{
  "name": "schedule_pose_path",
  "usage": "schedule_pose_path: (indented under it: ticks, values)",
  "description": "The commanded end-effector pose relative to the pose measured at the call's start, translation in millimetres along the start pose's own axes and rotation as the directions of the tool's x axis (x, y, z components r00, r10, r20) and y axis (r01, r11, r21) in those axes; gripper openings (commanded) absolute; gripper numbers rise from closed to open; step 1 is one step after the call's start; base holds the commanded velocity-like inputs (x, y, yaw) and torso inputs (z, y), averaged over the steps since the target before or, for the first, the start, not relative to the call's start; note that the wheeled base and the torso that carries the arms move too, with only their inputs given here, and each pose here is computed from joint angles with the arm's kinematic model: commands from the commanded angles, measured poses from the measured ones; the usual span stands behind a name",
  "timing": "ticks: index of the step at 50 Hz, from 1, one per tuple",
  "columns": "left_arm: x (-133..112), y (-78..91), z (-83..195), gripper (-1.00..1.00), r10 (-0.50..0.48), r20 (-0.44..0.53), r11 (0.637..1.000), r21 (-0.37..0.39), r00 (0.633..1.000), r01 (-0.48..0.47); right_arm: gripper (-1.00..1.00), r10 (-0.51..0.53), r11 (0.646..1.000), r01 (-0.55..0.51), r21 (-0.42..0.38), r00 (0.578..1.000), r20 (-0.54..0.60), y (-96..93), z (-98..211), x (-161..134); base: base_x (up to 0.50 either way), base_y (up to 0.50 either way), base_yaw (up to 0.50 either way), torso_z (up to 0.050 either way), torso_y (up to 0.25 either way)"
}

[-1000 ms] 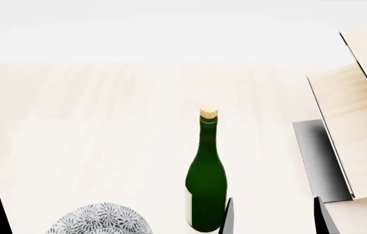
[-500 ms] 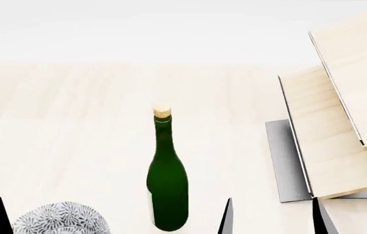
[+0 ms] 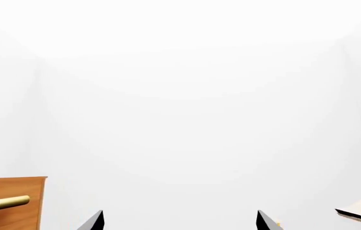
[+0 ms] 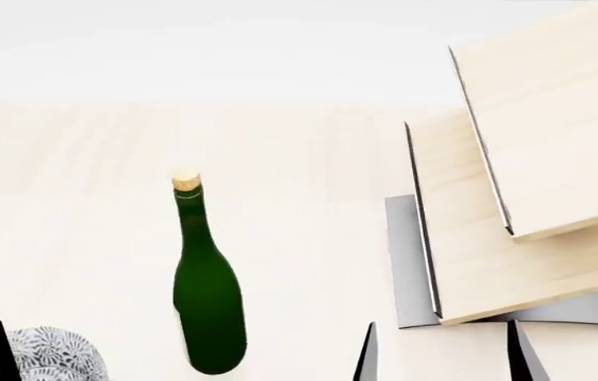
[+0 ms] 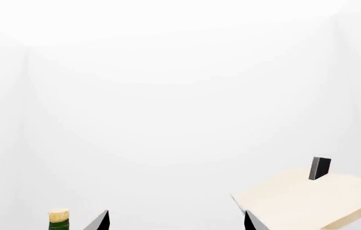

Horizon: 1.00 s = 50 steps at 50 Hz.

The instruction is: Put the wine bottle on the wine rack.

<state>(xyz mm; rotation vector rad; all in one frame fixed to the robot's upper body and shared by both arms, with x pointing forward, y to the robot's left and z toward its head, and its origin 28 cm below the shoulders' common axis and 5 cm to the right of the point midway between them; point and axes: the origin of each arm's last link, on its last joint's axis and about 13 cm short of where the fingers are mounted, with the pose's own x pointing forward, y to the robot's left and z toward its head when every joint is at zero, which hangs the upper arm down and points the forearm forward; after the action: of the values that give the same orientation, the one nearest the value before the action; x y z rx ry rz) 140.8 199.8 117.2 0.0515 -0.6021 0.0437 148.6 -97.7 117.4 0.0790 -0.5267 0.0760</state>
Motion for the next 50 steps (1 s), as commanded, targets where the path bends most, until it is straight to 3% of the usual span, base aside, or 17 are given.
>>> schedule_pose_path:
  ticks: [1,43,50]
  values:
    - [0.2,0.0,0.7,1.0,0.0,0.001,1.0,0.0,1.0,0.0,1.0,0.002,1.0,-0.002,0.0,1.0,-0.001,0.4,0.1,-0.1,0.0,-0.2,0.0,0.0,0.0]
    - [-0.5,-0.4,-1.0,1.0,-0.001,-0.002,1.0,-0.001,1.0,0.001,1.0,0.0,1.0,0.0,0.003,1.0,-0.006,0.3,-2.4,-0.7,0.0,-0.2,0.0,0.0,0.0]
    - [-0.8,-0.4,-1.8,1.0,-0.001,-0.003,1.0,-0.001,1.0,0.001,1.0,-0.035,0.999,0.035,-0.031,0.999,0.006,-0.2,-2.8,0.9,0.0,0.0,0.0,0.0,0.0]
